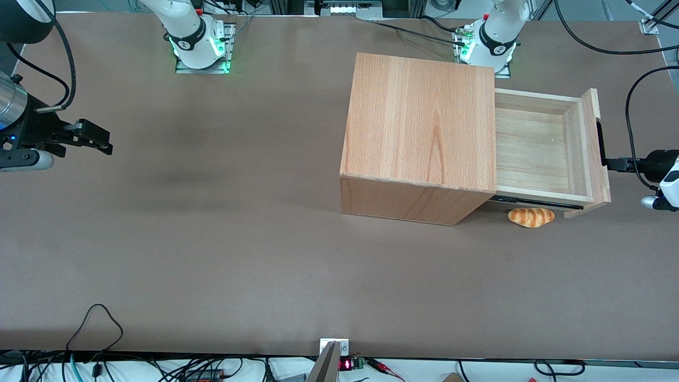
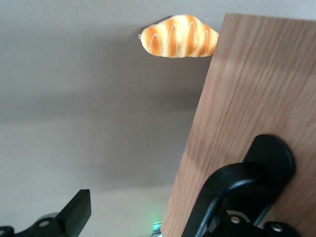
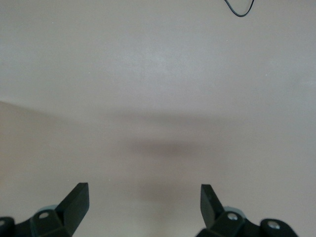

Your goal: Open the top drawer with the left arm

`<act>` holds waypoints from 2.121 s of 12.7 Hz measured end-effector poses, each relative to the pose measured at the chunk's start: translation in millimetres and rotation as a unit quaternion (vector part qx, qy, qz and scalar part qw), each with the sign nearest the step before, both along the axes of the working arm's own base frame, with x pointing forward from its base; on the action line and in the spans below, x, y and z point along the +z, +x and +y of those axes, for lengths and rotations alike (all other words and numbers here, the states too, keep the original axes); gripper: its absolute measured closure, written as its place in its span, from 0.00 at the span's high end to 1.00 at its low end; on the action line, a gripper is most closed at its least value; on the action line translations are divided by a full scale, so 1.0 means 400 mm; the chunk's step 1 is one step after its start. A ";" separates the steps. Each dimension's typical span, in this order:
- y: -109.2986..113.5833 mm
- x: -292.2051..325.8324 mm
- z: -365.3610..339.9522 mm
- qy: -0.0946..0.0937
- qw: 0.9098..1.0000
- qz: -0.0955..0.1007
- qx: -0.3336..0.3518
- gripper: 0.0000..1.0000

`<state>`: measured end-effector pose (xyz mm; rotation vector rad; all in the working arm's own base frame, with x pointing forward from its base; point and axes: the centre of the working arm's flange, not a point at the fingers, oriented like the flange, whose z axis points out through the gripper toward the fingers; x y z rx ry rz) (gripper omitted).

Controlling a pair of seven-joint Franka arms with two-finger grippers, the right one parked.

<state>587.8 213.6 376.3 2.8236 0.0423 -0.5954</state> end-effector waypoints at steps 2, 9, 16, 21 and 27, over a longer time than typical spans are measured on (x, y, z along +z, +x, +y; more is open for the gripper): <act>0.009 0.032 -0.002 0.000 1.000 -0.004 -0.003 1.00; 0.024 0.133 -0.001 0.001 1.000 -0.011 -0.007 1.00; 0.004 0.385 -0.099 0.023 0.999 -0.030 -0.008 1.00; -0.037 0.585 -0.434 0.072 0.996 -0.050 -0.013 1.00; -0.018 0.618 -0.502 0.098 0.988 -0.121 -0.012 1.00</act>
